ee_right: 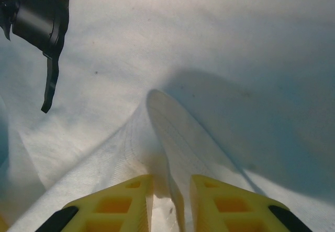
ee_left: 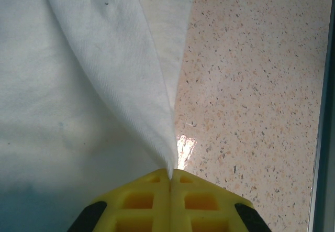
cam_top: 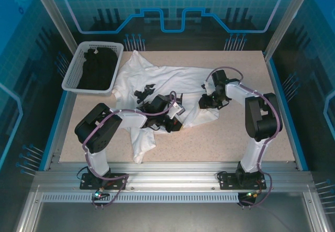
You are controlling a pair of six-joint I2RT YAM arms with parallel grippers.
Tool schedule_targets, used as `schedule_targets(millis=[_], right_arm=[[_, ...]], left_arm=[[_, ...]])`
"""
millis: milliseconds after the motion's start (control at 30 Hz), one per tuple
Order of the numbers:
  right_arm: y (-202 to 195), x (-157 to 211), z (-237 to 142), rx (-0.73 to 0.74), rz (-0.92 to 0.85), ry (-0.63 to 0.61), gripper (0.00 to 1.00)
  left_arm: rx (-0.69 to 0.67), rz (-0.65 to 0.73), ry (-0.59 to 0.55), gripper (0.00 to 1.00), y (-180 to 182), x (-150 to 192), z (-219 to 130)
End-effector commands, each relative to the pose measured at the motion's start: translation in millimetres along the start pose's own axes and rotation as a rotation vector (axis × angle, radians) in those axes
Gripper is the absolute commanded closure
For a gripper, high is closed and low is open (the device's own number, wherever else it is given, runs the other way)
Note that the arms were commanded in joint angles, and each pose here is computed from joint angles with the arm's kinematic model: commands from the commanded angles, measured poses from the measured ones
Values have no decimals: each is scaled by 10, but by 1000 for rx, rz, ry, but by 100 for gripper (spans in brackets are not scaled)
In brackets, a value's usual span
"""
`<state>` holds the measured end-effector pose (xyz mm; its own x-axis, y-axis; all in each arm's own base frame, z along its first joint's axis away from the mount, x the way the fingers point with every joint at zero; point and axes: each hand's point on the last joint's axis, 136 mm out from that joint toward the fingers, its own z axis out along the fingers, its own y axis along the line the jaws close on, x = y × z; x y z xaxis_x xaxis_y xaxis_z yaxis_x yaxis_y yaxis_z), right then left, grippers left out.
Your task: Fold the inside-out t-shirt
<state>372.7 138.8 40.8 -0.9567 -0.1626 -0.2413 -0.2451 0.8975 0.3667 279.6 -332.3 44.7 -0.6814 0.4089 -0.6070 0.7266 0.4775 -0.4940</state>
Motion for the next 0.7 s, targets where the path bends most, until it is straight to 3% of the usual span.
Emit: schedule_targets(millis=[0,233,367,500,567,600,667], right_arm=[[10,-77,-13,-23,-11,-8,74],[39,-102,-22,-35,-21,-17,76],[47,-123,-36,-39,-29,-27,85],[49,-145,-195,-22,-36,-83,100],[2,-83,-398,-16,1,-145,100],[-22,-26,-484,-23,31,-167,100],[-58,135,-624,-47,99,-212,100]], left_arm=[[40,-11,13,100,-70,-17,22],[40,-11,14,100,-69,-13,23],[41,-9,13,100,-75,-16,25],[44,-11,11,100,-87,-28,23],[42,-11,2,100,-125,-69,20],[41,-8,-3,98,-160,-93,27],[46,12,-14,77,-302,-167,49]])
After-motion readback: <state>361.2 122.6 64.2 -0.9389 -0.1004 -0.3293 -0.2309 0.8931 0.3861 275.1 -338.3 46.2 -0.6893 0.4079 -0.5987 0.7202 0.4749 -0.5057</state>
